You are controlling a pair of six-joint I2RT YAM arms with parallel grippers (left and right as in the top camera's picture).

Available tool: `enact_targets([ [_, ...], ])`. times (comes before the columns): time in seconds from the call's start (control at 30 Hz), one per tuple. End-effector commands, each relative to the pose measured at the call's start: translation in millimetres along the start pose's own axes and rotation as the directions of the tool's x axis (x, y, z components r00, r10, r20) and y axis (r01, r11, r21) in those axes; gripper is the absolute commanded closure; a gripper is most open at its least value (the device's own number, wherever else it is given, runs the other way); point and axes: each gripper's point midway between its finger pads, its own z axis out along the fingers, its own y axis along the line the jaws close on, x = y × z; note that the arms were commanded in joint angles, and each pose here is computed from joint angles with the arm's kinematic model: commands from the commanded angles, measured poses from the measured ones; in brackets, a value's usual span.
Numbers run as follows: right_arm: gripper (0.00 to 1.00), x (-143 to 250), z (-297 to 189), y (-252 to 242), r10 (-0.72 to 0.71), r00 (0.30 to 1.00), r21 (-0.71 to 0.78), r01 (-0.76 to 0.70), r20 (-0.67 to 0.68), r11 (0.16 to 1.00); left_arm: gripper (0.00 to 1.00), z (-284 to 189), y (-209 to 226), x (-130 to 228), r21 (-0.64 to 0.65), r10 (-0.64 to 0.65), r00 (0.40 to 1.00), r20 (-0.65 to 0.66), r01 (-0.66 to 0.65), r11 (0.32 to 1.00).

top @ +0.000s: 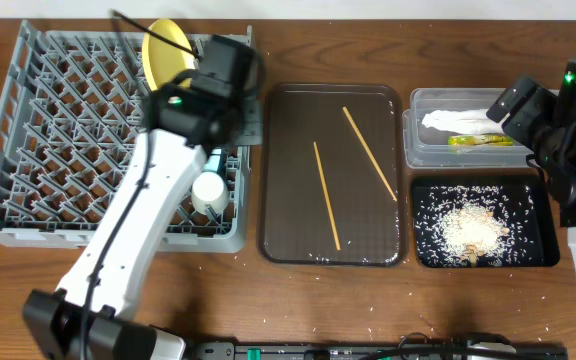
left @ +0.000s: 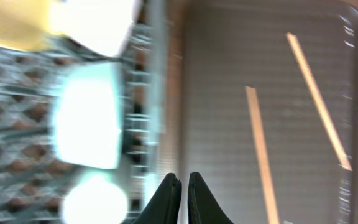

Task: Sort waste into correct bins and load items into the dishwasher

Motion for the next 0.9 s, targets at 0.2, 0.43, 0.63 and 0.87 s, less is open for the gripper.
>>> enact_targets([
  [0.2, 0.01, 0, 1, -2, 0.013, 1.0, 0.008, -0.013, 0.0, 1.0, 0.83, 11, -13, 6, 0.063, -0.089, 0.995, -0.054, 0.092, 0.994],
  [0.43, 0.01, 0, 1, -2, 0.013, 1.0, 0.008, -0.013, 0.0, 1.0, 0.67, 63, -83, 38, 0.112, -0.069, 0.982, -0.177, 0.09, 0.99],
  [0.63, 0.01, 0, 1, -2, 0.013, 1.0, 0.008, -0.013, 0.0, 1.0, 0.65, 110, -119, 75, 0.079, -0.064, 0.954, -0.293, 0.091, 0.993],
  [0.87, 0.01, 0, 1, -2, 0.013, 1.0, 0.008, -0.013, 0.0, 1.0, 0.63, 156, -155, 116, 0.133, -0.01, 0.911, -0.413, 0.071, 0.988],
])
